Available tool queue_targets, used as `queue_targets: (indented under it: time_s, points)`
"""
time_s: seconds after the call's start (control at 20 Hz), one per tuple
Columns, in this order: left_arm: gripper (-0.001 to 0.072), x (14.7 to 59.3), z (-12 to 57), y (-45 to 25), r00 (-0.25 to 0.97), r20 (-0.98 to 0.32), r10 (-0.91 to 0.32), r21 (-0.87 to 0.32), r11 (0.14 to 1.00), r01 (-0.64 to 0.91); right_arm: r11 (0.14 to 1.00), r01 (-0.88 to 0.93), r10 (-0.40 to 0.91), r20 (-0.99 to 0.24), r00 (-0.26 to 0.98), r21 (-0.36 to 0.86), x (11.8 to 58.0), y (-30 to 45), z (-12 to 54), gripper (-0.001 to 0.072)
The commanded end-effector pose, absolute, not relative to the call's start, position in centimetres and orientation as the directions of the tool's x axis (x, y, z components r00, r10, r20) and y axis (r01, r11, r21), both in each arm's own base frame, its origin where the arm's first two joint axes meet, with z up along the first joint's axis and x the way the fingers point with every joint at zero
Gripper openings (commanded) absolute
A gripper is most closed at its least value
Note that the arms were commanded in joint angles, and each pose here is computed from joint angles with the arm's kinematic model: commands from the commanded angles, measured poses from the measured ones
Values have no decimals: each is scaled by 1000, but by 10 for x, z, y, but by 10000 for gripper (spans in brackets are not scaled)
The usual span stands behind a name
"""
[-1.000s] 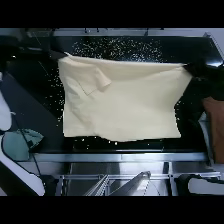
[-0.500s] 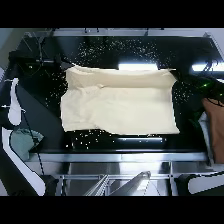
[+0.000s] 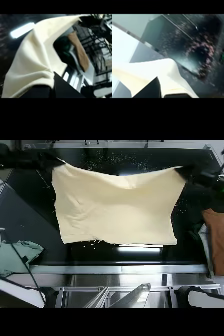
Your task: Fold the shirts.
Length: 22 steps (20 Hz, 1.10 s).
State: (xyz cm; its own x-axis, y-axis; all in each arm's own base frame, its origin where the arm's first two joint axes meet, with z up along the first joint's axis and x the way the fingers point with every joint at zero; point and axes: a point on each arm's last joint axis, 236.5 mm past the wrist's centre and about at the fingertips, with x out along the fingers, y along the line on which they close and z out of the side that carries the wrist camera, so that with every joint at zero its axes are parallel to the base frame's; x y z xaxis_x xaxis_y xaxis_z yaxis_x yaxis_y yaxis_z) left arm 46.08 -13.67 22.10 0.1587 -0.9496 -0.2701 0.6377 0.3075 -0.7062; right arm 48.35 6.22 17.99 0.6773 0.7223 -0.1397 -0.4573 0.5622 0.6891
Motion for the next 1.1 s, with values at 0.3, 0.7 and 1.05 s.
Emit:
queue_targets:
  time_s: [0.3, 0.7, 1.05]
  points:
    - [28, 191, 495, -179, 501, -73, -862, 41, 499, 865, 845, -525, 493, 233, 839, 104, 265, 77, 453, 16]
    - [28, 160, 504, -175, 656, -57, -752, 65, 653, 754, 946, -321, 322, 221, 921, -37, 218, 76, 503, 15]
    - [28, 327, 353, -108, 405, -380, -831, -471, 551, 688, 727, -442, 600, -173, 781, 525, 356, 39, 312, 16]
